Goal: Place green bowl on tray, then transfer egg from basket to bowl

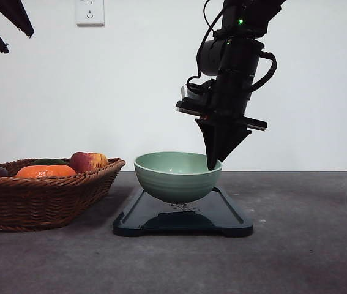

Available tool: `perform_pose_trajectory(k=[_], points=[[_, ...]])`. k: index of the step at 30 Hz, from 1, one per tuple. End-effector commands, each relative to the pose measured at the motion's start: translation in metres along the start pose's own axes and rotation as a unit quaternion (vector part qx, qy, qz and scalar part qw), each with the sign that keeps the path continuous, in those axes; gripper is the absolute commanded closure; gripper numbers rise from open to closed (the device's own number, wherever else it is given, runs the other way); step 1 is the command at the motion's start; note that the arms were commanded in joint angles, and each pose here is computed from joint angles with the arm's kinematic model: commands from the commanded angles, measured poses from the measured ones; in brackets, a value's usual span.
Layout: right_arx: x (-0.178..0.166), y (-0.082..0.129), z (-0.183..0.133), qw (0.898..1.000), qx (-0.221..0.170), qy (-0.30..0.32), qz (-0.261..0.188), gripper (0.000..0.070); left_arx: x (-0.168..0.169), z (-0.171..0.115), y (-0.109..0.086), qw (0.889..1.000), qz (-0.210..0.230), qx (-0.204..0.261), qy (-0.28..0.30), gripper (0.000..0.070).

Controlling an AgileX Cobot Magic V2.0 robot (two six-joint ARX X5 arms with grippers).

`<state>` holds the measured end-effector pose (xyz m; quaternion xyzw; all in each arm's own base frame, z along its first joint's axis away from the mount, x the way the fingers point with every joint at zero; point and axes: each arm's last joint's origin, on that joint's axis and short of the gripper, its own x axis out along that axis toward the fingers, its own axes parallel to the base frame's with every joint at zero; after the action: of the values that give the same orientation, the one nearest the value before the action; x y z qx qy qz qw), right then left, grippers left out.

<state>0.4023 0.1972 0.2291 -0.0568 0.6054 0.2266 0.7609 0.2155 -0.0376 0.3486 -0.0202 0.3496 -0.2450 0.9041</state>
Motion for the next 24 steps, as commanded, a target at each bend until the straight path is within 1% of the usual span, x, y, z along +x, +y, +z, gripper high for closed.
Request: perform_pose_trajectory(k=[1,9,13,14,15,17,19,24], points=[[0.007,0.003,0.005,1.0,0.002,-0.001,0.002,0.07,-0.002,0.006,-0.001,1.0,-0.003,0.005,-0.011,0.0349],[0.018,0.001,0.003,1.0,0.006,0.02,0.001,0.07,-0.002,0.006,-0.001,1.0,-0.003,0.005,-0.01,0.0349],[0.02,0.003,0.002,1.0,0.005,0.025,0.002,0.0678,-0.002,0.006,-0.001,1.0,-0.003,0.005,-0.01,0.0349],[0.019,0.005,0.002,1.0,0.003,0.024,0.002,0.0667,-0.002,0.006,-0.001,1.0,-0.003,0.005,-0.01,0.0349],[0.017,0.005,0.003,1.0,0.003,0.022,0.002,0.063,-0.002,0.006,-0.001,1.0,-0.003,0.005,-0.01,0.0349],[0.013,0.006,0.003,1.0,0.004,0.018,0.003,0.0536,-0.002,0.006,-0.001,1.0,-0.003,0.005,-0.01,0.0349],[0.005,0.008,0.004,1.0,0.004,0.008,0.003,0.0489,-0.002,0.006,-0.001,1.0,-0.003,0.005,-0.01,0.0349],[-0.028,0.013,0.007,1.0,-0.002,-0.026,0.004,0.0484,-0.002,0.006,-0.001,1.0,-0.003,0.005,-0.01,0.0349]])
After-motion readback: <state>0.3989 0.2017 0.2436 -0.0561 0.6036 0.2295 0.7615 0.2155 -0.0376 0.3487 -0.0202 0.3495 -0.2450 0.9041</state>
